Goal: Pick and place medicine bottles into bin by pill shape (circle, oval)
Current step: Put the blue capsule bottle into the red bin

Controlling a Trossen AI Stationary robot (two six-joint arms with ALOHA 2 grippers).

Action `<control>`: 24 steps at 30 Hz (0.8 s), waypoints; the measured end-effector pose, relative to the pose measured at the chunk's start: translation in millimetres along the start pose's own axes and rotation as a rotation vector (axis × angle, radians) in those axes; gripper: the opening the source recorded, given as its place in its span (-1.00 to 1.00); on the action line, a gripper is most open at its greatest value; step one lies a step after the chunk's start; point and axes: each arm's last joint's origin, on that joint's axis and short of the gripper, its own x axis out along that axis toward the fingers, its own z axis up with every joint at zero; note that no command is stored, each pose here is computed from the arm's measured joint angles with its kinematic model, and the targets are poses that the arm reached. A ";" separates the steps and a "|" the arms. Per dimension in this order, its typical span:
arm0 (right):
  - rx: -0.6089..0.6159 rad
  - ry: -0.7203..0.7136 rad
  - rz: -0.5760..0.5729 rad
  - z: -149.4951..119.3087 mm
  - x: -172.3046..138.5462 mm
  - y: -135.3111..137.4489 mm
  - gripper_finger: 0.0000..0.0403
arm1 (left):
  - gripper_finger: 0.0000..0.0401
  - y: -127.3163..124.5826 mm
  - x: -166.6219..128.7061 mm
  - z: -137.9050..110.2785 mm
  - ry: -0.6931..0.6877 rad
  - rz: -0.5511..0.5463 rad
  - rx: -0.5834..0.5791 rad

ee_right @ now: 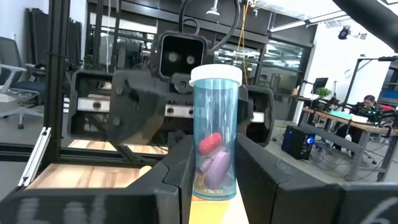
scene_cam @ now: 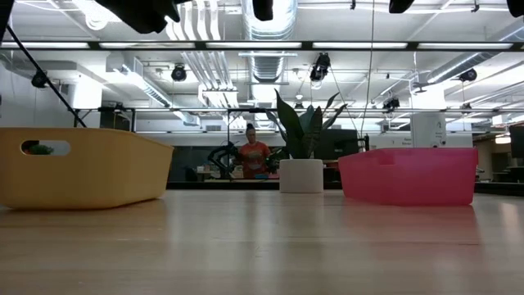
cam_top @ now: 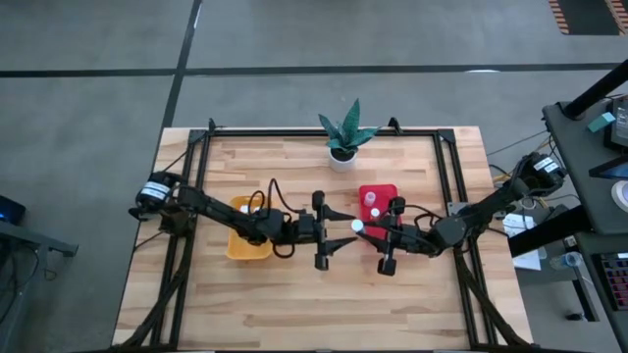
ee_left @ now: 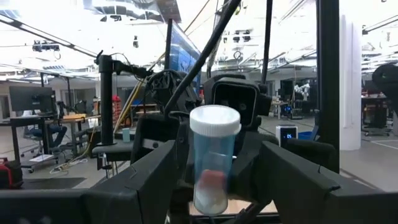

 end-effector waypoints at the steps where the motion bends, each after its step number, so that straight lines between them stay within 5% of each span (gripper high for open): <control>1: 0.001 0.000 0.000 0.0 0.0 0.0 -0.55 | 0.07 -0.1 0.5 -0.1 0.004 0.000 0.001; 24: 0.005 -0.003 -0.002 1.1 0.5 0.0 -0.55 | 0.07 1.9 3.8 0.8 -0.003 0.004 -0.002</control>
